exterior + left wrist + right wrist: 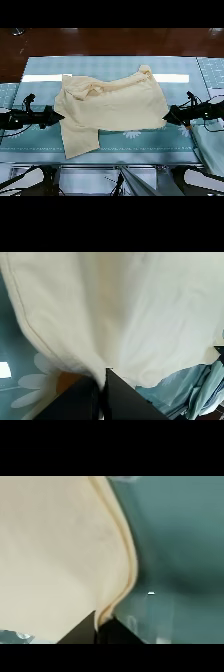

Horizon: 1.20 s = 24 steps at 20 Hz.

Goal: Fold the shirts.

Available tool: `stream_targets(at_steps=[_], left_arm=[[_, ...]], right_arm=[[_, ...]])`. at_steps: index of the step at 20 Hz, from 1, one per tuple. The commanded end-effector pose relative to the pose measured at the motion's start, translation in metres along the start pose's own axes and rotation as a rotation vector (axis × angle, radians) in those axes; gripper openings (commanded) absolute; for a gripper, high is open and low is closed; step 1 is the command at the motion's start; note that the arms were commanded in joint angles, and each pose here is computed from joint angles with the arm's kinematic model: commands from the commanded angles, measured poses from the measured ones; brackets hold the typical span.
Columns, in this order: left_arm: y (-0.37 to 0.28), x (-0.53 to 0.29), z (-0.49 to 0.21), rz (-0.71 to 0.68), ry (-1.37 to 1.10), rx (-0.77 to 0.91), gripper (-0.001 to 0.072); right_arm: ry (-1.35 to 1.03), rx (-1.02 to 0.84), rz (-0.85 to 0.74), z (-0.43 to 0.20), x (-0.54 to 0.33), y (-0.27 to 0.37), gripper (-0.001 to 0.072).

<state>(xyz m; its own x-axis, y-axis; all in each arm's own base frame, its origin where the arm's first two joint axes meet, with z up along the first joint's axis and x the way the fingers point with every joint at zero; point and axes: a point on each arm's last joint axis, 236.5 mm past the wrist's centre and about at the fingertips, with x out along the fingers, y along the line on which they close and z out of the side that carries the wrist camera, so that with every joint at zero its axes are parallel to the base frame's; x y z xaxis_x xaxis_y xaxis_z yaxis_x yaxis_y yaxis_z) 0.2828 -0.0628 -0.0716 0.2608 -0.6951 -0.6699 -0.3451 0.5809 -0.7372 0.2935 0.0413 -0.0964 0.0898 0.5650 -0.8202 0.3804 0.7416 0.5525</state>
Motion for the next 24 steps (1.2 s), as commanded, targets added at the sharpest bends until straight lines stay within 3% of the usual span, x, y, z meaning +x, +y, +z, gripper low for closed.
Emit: stream_targets(at_steps=[1, 3, 6, 8, 10, 13, 18, 20, 24], left_arm=[[-0.034, -0.006, 0.000, -0.116, 0.016, -0.008, 0.0020], [-0.088, -0.035, 0.028, -0.227, -0.085, 0.080, 0.0019], [-0.226, -0.142, 0.078, -0.483, -0.431, 0.298, 0.0019], [-0.322, -0.241, 0.071, -0.592, -0.696, 0.512, 0.0019], [-0.389, -0.314, 0.027, -0.598, -0.864, 0.744, 0.0018], [-0.434, -0.381, -0.050, -0.372, -1.090, 0.998, 0.0019], [-0.414, -0.439, -0.159, 0.057, -1.449, 1.120, 0.0019], [-0.386, -0.457, -0.186, 0.232, -1.548, 1.091, 0.0019], [-0.358, -0.468, -0.217, 0.248, -1.548, 1.090, 0.0019]], right_arm=[[0.027, -0.164, 0.091, 0.007, -0.012, 0.053, 0.0024], [-0.083, -0.255, 0.103, 0.040, -0.062, 0.094, 0.0023], [-0.426, -0.460, 0.123, 0.090, -0.188, 0.188, 0.0023], [-0.665, -0.616, 0.098, 0.086, -0.282, 0.243, 0.0023], [-0.877, -0.742, 0.057, 0.049, -0.362, 0.282, 0.0023], [-1.140, -0.875, 0.053, -0.041, -0.442, 0.318, 0.0023], [-1.349, -0.936, -0.078, -0.163, -0.487, 0.301, 0.0023], [-1.422, -0.932, -0.111, -0.200, -0.498, 0.291, 0.0023], [-1.441, -0.877, -0.166, -0.234, -0.497, 0.267, 0.0023]])
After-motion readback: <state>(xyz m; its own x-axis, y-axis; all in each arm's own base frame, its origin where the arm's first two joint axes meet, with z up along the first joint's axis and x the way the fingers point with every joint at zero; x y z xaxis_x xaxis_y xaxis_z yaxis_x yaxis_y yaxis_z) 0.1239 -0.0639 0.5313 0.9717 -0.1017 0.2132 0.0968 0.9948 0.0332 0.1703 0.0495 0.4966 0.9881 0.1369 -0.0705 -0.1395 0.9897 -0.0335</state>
